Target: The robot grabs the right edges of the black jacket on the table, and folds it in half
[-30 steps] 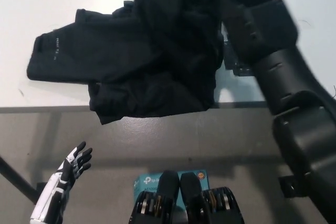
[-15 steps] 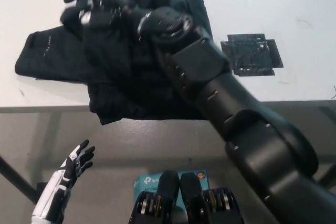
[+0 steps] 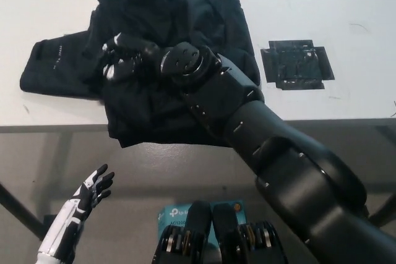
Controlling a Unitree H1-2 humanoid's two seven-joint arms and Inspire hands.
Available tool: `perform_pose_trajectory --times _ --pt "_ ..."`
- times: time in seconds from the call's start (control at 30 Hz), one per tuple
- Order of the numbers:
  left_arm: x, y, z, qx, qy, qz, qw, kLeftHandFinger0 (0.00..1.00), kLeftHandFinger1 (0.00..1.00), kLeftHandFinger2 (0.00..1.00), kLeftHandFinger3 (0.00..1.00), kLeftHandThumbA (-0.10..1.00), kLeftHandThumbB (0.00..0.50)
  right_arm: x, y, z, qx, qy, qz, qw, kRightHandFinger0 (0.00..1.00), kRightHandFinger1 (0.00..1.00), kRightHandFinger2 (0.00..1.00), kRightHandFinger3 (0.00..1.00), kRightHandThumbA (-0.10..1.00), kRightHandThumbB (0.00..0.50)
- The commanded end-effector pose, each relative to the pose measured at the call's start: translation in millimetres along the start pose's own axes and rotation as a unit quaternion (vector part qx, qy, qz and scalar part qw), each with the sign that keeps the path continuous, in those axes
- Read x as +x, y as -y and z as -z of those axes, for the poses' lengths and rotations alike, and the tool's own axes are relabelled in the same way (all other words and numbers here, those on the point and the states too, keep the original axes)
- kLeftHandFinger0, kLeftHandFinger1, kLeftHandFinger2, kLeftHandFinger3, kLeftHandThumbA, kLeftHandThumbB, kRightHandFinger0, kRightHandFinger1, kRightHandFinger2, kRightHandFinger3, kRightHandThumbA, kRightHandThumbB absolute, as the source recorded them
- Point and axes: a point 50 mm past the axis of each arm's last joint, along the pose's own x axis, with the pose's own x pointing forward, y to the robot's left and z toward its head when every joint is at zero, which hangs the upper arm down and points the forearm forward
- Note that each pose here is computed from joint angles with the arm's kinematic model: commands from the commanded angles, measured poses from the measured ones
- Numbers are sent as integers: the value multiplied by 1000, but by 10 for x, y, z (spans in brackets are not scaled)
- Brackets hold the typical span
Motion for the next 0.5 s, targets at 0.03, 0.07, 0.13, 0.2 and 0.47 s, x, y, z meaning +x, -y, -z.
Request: perform_pose_trajectory --times 0.03,0.07,0.13,0.2,0.47 --pt "38 -31 -113 18 15 18 1000 1000 1000 1000 1000 1000 189 -152 263 -799 -41 54 -102 993 1000 1000 1000 1000 788 487" --pt "42 -28 -113 18 14 18 1000 1000 1000 1000 1000 1000 213 -189 308 -921 -30 67 -107 992 1000 1000 1000 1000 810 467" --pt "53 -28 -114 20 13 18 1000 1000 1000 1000 1000 1000 234 -244 373 -1117 -47 76 -102 991 1000 1000 1000 1000 912 491" --pt "44 -22 -104 24 12 21 999 1000 1000 1000 1000 1000 213 -300 403 -1314 -58 89 -94 990 1000 1000 1000 1000 991 500" --pt "64 12 -57 14 5 22 1000 1000 1000 1000 1000 1000 162 -690 589 -2218 -136 163 -74 974 1000 1000 1000 1000 1000 493"
